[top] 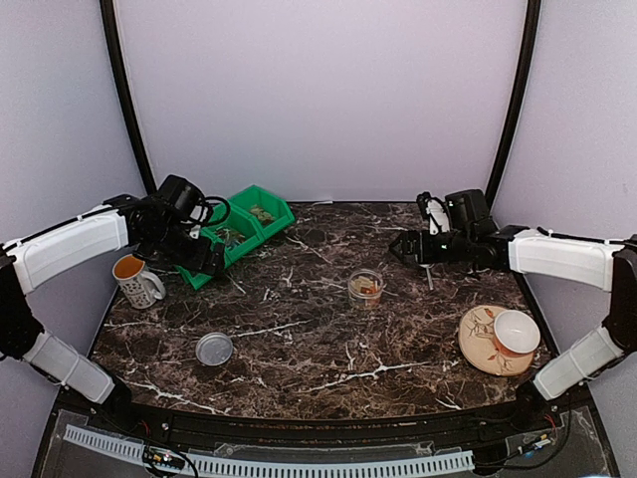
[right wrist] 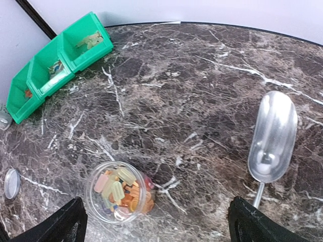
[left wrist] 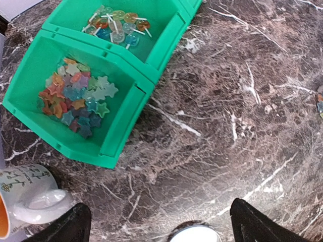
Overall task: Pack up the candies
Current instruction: Move the packing box to the center of the board.
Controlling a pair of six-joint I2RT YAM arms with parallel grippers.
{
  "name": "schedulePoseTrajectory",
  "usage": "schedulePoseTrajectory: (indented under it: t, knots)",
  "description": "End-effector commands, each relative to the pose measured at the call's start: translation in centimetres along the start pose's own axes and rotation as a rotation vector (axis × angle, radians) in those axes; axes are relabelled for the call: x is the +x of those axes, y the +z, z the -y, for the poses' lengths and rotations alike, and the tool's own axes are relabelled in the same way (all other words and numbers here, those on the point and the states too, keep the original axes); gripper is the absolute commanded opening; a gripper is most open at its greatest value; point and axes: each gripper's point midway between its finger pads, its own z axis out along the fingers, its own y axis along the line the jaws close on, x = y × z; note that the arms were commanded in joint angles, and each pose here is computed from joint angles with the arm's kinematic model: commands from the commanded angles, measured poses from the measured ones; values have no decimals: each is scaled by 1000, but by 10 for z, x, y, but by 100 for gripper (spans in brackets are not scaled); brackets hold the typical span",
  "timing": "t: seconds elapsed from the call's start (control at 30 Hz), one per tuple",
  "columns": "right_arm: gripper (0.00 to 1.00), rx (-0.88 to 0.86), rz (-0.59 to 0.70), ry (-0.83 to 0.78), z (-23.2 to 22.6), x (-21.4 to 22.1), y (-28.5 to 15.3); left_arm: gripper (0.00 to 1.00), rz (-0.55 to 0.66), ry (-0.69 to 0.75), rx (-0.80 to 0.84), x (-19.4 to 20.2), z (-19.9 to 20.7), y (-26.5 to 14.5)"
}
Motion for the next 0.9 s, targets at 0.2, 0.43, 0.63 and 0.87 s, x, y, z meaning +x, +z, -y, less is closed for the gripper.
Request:
schedulePoseTrajectory:
  t: [0.2,0.43,0.63,0.87]
  knots:
    - [100,-179,-31,86,-34,-1,54,99,-3,-77,122,55,32,-2]
    - [99,-272,-104,103,-46,15,92,99,-3,-107,136,76,30,-2]
    - [96,-428,-202,72,-83,40,103,99,-12,-112,118,80,27,1]
    - [89,-538,-293,20,-110,76,83,99,-8,-119,106,85,24,4]
